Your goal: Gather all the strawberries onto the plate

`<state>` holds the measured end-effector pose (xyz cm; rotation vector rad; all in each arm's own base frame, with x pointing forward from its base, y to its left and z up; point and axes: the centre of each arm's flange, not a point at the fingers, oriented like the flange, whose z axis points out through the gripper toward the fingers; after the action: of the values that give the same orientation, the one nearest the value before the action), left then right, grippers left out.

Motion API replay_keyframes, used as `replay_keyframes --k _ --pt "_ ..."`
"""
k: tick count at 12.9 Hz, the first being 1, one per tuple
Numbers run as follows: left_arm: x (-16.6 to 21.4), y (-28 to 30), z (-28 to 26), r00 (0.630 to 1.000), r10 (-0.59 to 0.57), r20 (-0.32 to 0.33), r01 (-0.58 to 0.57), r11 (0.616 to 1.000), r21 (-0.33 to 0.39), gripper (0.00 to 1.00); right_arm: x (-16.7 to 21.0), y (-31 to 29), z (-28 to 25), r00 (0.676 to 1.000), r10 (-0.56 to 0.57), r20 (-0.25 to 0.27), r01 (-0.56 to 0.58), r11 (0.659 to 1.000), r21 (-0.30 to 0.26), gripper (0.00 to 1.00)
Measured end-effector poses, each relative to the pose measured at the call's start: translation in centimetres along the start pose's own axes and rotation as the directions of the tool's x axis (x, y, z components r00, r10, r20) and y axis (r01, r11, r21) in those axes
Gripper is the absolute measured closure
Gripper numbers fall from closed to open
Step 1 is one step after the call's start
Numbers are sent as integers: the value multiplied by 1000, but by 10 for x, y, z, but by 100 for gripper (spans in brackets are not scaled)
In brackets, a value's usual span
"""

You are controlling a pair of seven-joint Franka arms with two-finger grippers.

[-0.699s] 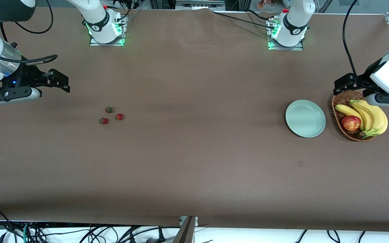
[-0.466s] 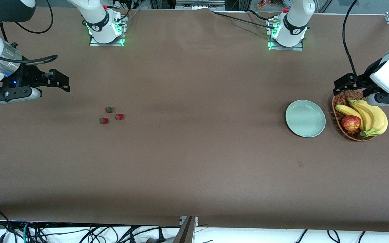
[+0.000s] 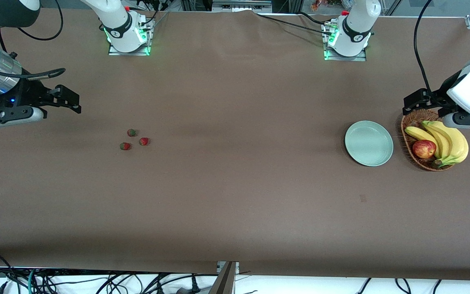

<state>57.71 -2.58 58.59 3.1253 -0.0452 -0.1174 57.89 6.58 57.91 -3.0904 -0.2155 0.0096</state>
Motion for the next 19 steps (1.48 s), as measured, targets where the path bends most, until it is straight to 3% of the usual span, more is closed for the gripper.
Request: replay_keyframes --k 5,11,14,17,19 --pt "0 0 0 1000 0 0 0 1000 0 0 1 19 12 999 37 25 -37 999 -1 0" --pt "0 0 0 1000 1 0 -1 1000 0 0 28 7 135 977 22 211 -20 1000 -16 0" --pt "0 1 0 1000 1 0 -1 1000 0 0 29 12 217 979 30 200 -25 999 -28 0" --pt "0 1 0 1000 1 0 -1 1000 0 0 7 20 305 988 40 147 -34 999 -42 0" --pt "0 1 0 1000 1 0 -1 1000 0 0 -8 23 349 989 44 139 -37 998 -52 0"
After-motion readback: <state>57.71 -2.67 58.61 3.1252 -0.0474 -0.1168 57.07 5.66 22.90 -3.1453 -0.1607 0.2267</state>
